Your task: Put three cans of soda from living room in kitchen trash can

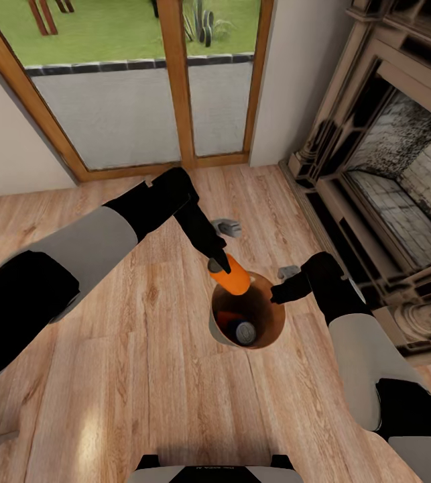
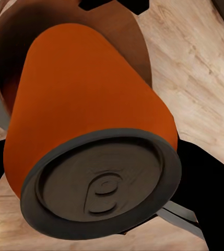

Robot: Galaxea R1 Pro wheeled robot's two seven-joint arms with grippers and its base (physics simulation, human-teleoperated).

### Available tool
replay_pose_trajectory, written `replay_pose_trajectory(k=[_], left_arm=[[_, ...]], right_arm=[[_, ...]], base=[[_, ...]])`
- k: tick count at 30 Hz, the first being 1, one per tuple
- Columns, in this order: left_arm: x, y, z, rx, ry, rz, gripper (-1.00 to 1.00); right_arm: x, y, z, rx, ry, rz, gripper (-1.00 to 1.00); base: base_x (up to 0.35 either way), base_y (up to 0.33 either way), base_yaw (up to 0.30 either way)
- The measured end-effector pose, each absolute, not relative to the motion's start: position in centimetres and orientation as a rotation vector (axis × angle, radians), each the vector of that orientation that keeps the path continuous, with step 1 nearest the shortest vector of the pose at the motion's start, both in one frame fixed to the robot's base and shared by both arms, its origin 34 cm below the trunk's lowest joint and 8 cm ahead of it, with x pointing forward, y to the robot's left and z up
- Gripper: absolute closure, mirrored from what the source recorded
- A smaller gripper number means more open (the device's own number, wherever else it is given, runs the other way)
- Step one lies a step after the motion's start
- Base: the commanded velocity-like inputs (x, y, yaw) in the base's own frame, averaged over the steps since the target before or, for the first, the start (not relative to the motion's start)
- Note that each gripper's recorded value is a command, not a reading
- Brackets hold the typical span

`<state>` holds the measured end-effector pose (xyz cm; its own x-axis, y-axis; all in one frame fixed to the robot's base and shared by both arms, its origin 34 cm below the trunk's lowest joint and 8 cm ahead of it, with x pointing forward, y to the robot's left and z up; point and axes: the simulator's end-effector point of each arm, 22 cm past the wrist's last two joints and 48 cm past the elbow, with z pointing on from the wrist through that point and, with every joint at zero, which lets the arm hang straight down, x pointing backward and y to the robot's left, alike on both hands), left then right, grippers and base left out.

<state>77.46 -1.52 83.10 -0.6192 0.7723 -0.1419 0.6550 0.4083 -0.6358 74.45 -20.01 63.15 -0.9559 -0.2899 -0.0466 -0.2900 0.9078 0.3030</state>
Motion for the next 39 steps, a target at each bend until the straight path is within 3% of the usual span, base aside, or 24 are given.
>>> replay_pose_trajectory(k=[39], left_arm=[[71.0, 0.4, 74.9, -1.331, -2.391, 0.766, 1.0]], right_arm=[[76.8, -14.3, 65.5, -0.596, 2.989, 0.536, 1.0]], base=[[0.0, 0.0, 0.0]])
